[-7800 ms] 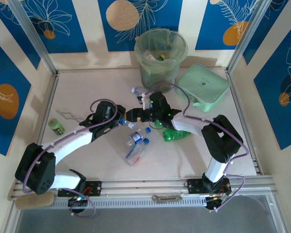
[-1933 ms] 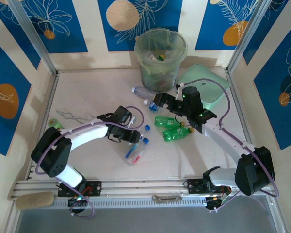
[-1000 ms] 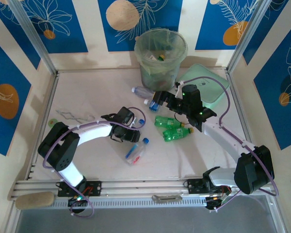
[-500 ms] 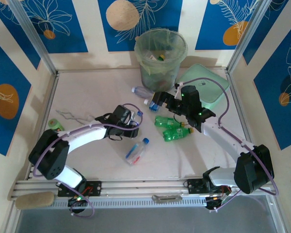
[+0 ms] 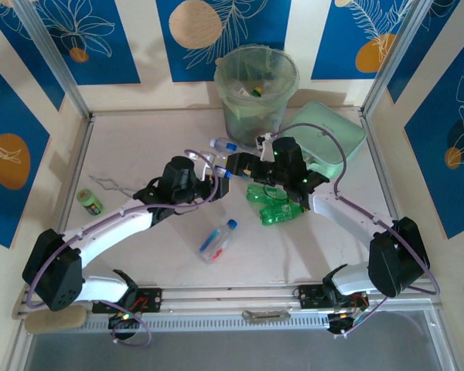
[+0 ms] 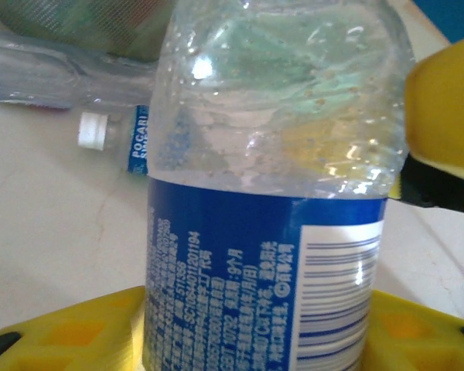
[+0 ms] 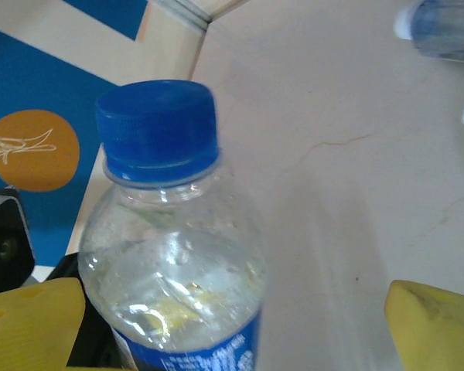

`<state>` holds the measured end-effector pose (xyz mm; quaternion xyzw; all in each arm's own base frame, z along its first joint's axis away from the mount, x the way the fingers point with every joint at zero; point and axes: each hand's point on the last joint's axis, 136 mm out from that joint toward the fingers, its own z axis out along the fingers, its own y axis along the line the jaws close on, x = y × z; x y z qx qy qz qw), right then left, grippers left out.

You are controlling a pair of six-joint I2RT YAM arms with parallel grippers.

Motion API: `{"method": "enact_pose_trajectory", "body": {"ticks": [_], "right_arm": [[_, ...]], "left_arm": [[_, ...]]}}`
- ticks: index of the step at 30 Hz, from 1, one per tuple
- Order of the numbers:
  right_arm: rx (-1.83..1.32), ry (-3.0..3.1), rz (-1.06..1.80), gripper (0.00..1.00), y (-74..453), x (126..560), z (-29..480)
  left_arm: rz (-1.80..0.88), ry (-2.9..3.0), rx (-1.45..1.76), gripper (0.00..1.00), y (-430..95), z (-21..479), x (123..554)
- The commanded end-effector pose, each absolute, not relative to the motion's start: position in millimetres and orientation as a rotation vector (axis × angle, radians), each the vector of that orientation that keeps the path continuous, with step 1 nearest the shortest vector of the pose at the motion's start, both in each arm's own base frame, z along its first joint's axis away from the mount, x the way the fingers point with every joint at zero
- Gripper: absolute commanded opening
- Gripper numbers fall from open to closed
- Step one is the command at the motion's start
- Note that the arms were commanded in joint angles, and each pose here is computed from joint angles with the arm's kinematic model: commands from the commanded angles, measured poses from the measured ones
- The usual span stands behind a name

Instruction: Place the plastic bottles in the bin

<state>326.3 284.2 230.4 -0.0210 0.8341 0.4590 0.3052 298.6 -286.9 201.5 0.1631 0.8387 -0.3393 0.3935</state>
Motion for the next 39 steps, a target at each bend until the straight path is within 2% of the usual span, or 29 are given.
{"method": "enact_pose_trajectory", "body": {"ticks": [1,10,14,18,23,25,27,29,30,39], "right_arm": [[-0.137,2.158,1.267,1.00,298,326,247],[-0.150,2.185,1.284,0.91,308,331,239],[-0.153,2.189,1.287,0.82,311,333,238],[-0.160,2.186,1.288,0.68,311,334,238],[-0.163,2.186,1.286,0.59,311,335,237],[-0.163,2.185,1.283,0.57,311,335,236],[-0.157,2.187,1.276,0.57,310,335,235],[-0.148,2.190,1.267,0.56,308,335,233],[-0.141,2.193,1.264,0.56,306,336,231],[-0.064,2.214,1.160,0.55,278,347,222]], "left_arm": [[-0.983,2.044,0.442,0.49,-299,220,289],[-1.032,2.022,0.449,0.49,-301,219,283],[-1.038,2.010,0.453,0.49,-302,221,283],[-1.048,2.006,0.455,0.50,-304,222,284],[-1.068,2.000,0.452,0.52,-306,223,283],[-1.071,2.000,0.451,0.60,-306,224,283],[-1.065,2.005,0.436,0.81,-305,223,285],[-1.056,2.003,0.413,0.96,-302,223,286],[-1.051,2.002,0.400,1.00,-300,224,287],[-0.931,2.026,0.196,1.00,-254,209,299]]}}
